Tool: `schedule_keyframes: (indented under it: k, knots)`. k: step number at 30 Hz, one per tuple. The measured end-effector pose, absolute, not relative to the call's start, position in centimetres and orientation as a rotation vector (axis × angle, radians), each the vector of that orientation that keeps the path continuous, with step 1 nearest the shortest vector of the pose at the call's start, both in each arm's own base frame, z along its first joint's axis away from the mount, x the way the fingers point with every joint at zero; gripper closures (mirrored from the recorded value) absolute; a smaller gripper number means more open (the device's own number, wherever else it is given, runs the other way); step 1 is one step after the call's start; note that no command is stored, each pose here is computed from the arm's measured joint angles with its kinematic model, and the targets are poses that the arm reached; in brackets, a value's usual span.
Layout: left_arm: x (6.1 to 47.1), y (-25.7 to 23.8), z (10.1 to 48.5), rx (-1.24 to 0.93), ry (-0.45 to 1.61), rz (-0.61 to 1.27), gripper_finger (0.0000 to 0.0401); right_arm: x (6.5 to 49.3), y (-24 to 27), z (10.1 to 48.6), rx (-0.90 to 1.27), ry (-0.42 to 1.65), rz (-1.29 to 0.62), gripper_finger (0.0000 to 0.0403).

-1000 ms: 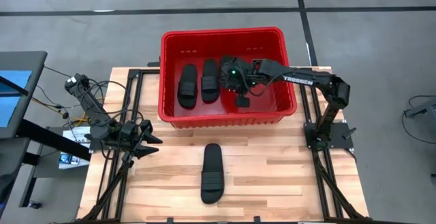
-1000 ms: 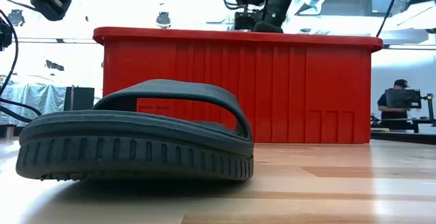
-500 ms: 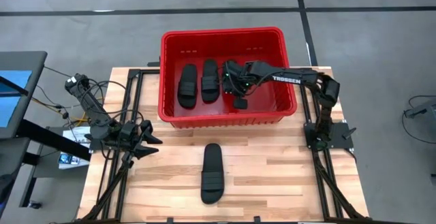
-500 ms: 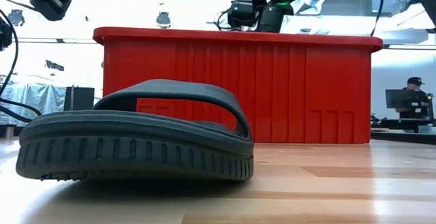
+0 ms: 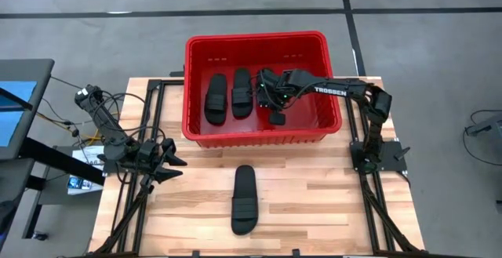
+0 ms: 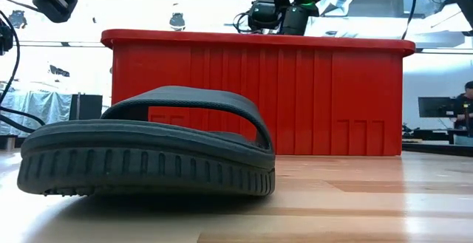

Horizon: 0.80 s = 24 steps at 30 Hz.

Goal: Pick and place slides into bin
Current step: Put the right slide into the bin

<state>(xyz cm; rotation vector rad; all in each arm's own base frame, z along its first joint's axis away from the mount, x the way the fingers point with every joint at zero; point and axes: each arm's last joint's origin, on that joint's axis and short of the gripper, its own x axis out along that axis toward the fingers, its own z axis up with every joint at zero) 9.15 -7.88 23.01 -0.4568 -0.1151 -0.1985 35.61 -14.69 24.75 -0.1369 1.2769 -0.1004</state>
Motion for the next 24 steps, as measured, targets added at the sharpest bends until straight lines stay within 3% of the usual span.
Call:
schedule_keyframes:
  k: [24]
  knots:
    - [9.15,-7.88,23.01,-0.457,-0.115,-0.198,0.0245,35.60,-14.68,24.78,-0.129,1.276,-0.106,0.0403]
